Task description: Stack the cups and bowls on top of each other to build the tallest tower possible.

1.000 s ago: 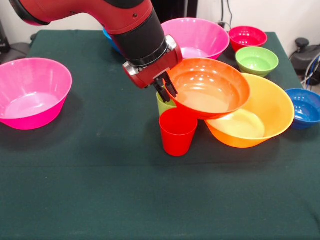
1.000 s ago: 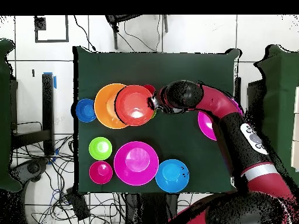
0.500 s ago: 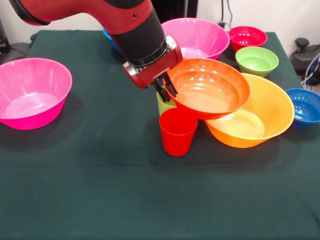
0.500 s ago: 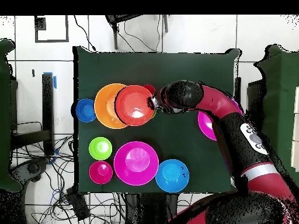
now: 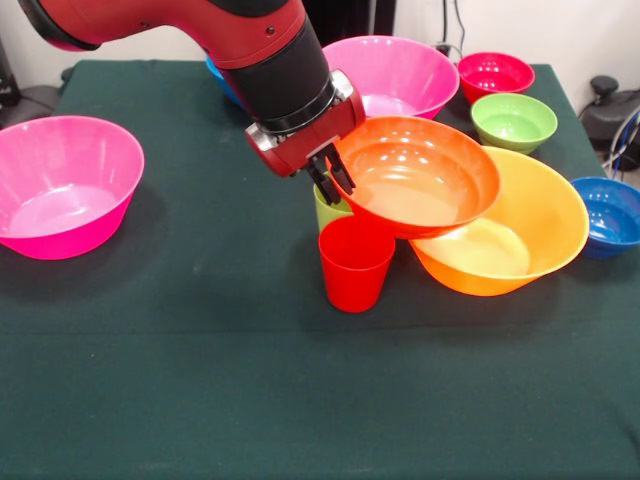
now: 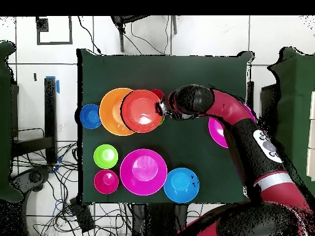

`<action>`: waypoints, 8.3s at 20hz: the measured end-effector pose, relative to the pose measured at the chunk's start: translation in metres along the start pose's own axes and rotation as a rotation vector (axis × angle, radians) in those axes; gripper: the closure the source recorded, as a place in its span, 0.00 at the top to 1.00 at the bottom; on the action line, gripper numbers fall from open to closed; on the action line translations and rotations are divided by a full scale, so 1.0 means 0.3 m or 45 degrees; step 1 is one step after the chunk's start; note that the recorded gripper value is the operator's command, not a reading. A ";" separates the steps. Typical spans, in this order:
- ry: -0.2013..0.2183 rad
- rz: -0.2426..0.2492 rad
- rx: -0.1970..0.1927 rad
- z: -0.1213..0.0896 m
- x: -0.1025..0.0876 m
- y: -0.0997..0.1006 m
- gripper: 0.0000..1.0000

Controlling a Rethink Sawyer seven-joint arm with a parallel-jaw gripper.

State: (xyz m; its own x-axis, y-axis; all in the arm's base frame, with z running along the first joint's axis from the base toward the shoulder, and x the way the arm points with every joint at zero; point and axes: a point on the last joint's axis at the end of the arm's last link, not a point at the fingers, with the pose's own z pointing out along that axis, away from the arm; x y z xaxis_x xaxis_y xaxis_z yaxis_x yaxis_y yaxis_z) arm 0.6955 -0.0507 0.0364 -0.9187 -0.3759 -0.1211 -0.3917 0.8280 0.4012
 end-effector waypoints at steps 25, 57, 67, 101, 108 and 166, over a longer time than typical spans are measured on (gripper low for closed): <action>-0.023 0.007 0.024 -0.024 -0.023 -0.031 0.00; -0.005 0.010 0.009 -0.018 -0.016 -0.030 1.00; 0.022 0.010 -0.010 -0.018 -0.006 -0.024 0.00; 0.007 0.017 0.008 -0.044 -0.027 -0.054 0.00; -0.001 0.020 0.016 -0.052 -0.035 -0.066 0.00; -0.022 0.060 0.005 -0.072 0.005 -0.124 0.00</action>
State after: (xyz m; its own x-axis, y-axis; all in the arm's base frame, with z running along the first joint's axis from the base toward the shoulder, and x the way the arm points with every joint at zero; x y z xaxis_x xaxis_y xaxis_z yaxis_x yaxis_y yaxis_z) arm 0.7100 -0.0910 0.0408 -0.9369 -0.3289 -0.1181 -0.3479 0.8464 0.4031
